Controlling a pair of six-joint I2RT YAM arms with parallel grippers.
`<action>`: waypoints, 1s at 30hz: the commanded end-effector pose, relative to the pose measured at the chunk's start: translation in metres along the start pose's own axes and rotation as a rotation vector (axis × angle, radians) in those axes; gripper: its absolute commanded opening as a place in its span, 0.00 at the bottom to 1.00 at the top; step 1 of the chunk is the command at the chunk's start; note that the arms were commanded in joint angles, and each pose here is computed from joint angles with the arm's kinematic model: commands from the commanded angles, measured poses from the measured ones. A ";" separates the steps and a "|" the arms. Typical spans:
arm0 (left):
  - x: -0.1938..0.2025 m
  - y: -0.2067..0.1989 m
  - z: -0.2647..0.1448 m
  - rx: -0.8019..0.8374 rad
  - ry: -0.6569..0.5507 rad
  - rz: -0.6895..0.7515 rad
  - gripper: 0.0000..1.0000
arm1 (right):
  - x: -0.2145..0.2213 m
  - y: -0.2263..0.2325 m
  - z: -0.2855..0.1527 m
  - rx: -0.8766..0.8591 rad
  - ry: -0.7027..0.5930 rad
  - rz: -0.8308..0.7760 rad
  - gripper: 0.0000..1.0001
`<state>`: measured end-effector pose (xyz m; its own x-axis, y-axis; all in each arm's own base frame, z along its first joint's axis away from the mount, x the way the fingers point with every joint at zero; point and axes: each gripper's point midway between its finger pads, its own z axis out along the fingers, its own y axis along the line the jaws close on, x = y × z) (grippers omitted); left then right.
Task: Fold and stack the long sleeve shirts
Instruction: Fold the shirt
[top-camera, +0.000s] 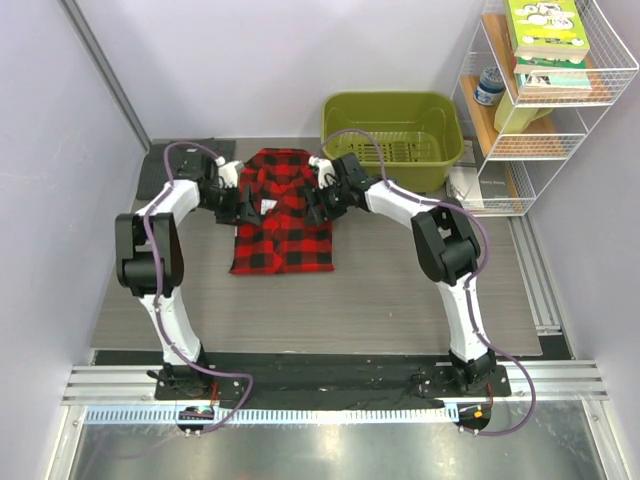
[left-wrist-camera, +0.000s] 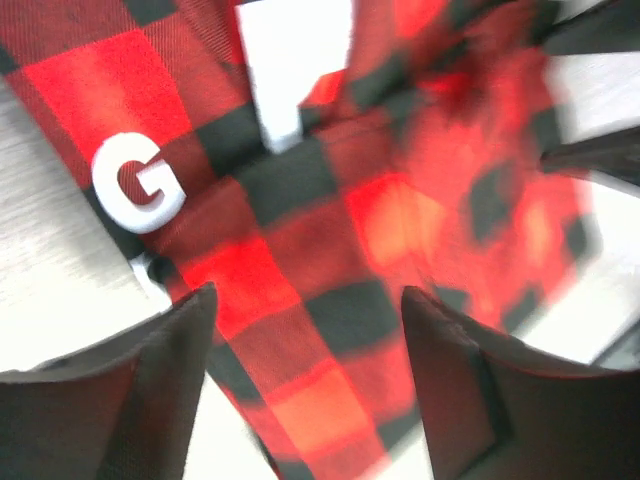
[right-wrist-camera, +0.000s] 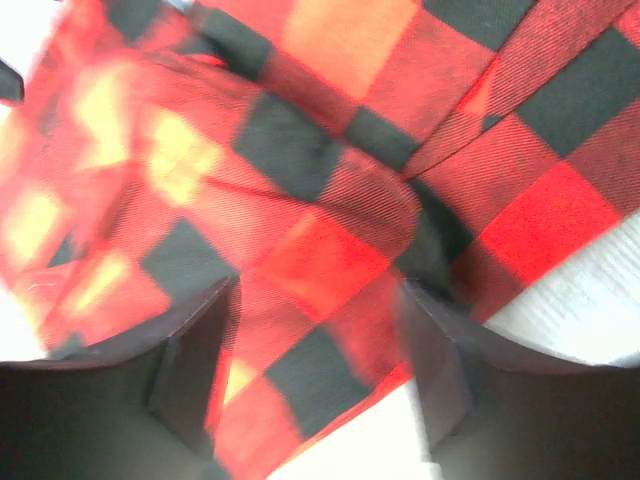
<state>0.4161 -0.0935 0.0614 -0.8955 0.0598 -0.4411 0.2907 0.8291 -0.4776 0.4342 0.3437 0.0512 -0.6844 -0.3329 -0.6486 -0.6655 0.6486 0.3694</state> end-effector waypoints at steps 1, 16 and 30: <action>-0.022 -0.073 -0.080 0.192 -0.180 0.132 0.85 | -0.068 0.072 -0.087 -0.155 -0.189 0.055 0.89; 0.062 -0.159 -0.074 0.624 -0.085 -0.330 1.00 | -0.005 0.151 -0.077 -0.542 -0.034 0.592 1.00; 0.103 -0.103 -0.004 0.524 0.030 -0.404 1.00 | 0.068 0.123 -0.023 -0.500 0.150 0.704 1.00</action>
<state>0.2939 -0.1779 0.1037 -0.9694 -0.1996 -0.1427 0.0575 0.3805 -0.9230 0.3074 0.3934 0.1096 -0.9943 -0.0336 -0.1012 -0.1066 0.3199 0.9414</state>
